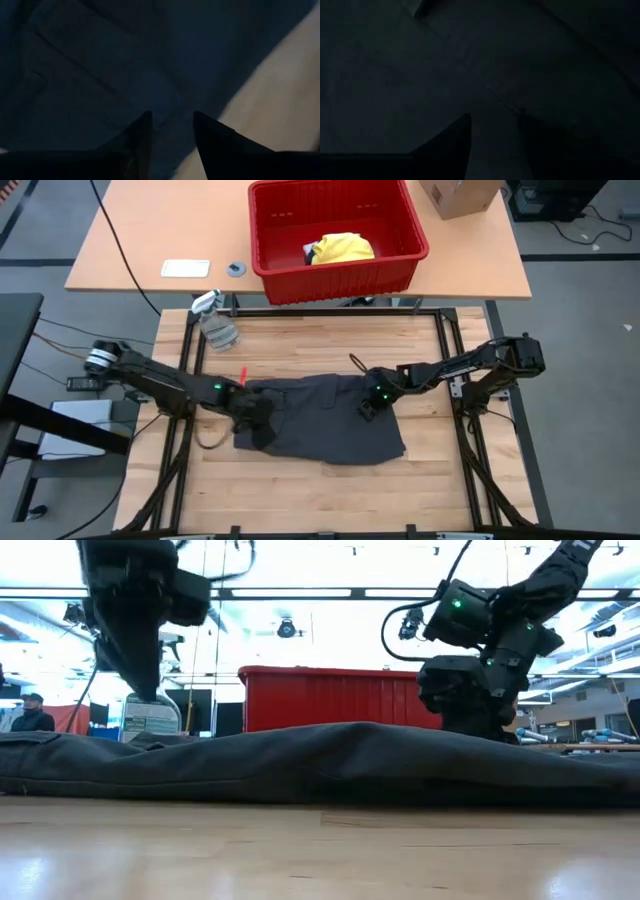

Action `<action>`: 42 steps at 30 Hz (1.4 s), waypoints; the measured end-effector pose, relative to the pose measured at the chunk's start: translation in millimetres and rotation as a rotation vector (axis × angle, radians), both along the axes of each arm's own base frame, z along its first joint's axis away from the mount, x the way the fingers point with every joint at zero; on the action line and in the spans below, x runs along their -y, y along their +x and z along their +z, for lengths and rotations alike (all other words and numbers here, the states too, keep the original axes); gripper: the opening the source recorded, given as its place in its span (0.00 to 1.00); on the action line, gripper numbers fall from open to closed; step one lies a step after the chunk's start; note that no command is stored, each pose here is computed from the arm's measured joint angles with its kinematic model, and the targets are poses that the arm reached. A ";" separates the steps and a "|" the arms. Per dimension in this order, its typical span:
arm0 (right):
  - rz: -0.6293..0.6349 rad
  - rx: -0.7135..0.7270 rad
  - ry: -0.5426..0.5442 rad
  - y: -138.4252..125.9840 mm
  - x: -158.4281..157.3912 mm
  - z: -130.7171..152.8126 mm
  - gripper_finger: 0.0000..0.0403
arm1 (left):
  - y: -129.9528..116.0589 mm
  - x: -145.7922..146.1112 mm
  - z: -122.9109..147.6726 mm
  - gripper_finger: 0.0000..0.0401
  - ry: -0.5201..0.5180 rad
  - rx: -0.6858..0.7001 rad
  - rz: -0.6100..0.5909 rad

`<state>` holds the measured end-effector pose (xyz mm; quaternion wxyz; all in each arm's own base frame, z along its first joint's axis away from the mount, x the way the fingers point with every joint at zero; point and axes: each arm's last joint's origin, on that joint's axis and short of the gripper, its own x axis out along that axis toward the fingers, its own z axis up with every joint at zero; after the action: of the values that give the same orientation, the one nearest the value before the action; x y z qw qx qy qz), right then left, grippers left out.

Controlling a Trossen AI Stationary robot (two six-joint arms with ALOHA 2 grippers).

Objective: Fold Laundry from Bin
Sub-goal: Fold the black short

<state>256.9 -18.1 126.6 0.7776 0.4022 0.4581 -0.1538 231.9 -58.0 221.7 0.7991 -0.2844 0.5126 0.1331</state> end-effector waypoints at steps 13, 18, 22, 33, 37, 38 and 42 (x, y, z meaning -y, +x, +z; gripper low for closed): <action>-0.168 0.107 0.189 -3.2 -40.3 -8.8 0.42 | -50.8 -1.9 -6.2 0.36 -0.002 0.264 0.228; -0.028 0.131 0.416 2.3 -71.5 2.1 0.40 | -54.2 -2.4 -27.1 0.36 -0.019 0.280 0.181; 0.059 0.239 0.505 19.2 -80.8 25.4 0.39 | -56.7 -6.0 -48.5 0.36 -0.065 0.298 0.146; -0.167 0.350 0.262 46.0 -35.7 50.5 0.39 | -67.0 -22.6 -82.1 0.36 -0.136 0.269 0.097; -0.158 0.107 0.143 29.9 -22.6 32.4 0.38 | -66.4 -24.8 -82.0 0.36 -0.137 0.270 0.108; -0.143 0.040 0.118 24.5 -20.6 28.1 0.38 | -66.2 -25.6 -82.3 0.36 -0.136 0.268 0.113; -0.077 -0.158 0.065 7.0 -19.4 17.9 0.38 | -63.9 -29.9 -86.2 0.36 -0.115 0.252 0.124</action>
<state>263.9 1.3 144.4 0.7193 0.4309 0.5069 -0.1997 168.1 -28.1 135.5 0.8298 -0.3751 0.3965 0.1160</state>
